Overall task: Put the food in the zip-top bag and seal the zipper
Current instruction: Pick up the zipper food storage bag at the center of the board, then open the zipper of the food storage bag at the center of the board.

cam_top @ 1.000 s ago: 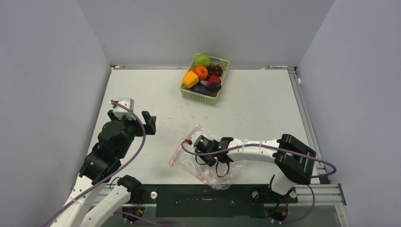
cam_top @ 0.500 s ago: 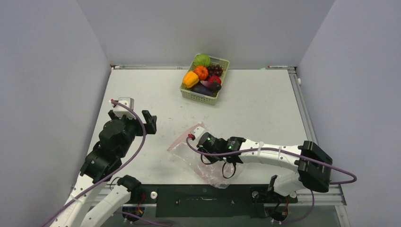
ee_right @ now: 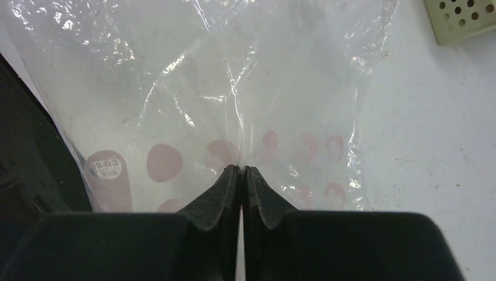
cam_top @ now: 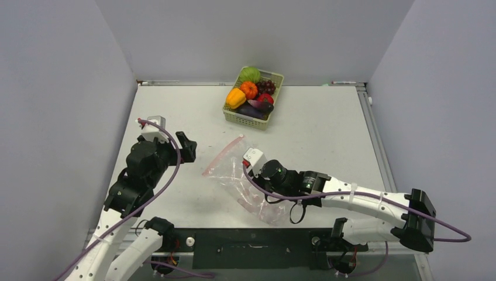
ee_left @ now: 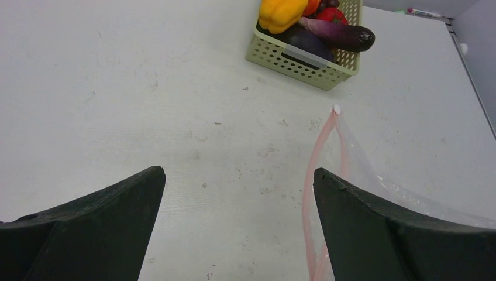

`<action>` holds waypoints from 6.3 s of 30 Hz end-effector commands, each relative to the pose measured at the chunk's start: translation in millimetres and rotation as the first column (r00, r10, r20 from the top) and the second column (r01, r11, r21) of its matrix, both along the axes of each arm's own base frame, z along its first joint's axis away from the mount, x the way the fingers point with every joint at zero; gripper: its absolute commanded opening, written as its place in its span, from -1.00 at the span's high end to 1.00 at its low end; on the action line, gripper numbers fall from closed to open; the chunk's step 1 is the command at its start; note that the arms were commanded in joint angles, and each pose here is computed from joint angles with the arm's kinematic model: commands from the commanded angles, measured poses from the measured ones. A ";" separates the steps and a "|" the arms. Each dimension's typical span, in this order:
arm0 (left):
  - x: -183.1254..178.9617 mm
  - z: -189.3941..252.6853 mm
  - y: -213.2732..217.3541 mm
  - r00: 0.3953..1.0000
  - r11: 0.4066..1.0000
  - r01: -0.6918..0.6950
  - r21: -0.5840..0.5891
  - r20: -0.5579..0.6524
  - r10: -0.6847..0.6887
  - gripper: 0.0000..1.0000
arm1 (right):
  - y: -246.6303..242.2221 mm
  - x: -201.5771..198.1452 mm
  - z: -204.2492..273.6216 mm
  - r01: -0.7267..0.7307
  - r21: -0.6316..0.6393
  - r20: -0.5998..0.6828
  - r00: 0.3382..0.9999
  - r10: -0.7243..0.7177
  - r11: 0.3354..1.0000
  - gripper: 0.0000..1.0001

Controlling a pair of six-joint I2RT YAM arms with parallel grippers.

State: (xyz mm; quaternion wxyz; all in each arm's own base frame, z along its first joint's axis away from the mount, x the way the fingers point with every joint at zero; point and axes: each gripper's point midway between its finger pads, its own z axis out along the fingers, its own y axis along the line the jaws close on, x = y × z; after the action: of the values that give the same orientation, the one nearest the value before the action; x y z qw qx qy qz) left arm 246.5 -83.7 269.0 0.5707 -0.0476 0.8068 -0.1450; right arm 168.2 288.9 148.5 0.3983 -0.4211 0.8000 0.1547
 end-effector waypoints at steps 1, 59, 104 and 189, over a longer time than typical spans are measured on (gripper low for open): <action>-1.2 11.0 -10.7 0.999 0.995 0.036 -0.095 0.003 -0.036 -0.95 | 1.8 5.8 23.3 -0.029 0.059 0.104 0.994 0.023 0.998 0.90; -77.3 -24.5 -99.8 0.738 0.710 0.420 -0.566 -0.242 -0.630 0.41 | 15.6 -21.7 101.3 -0.459 0.030 0.521 0.765 0.378 0.888 0.90; 6.5 84.9 -28.1 0.972 0.985 0.164 0.046 -0.179 -0.154 1.00 | 31.2 46.6 197.6 0.089 0.401 0.236 0.952 -0.197 0.912 -0.80; -7.9 80.0 -22.4 0.994 0.930 -0.060 0.362 -0.058 0.087 1.00 | 60.3 128.6 88.7 0.528 0.366 0.011 0.821 -0.571 0.766 0.89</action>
State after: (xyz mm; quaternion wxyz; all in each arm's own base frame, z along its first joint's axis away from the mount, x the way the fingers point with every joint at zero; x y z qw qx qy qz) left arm 240.8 -128.2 330.3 0.5211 0.0350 0.8527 -0.0051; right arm 288.6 374.8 228.3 0.5258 -0.1349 0.8258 0.1530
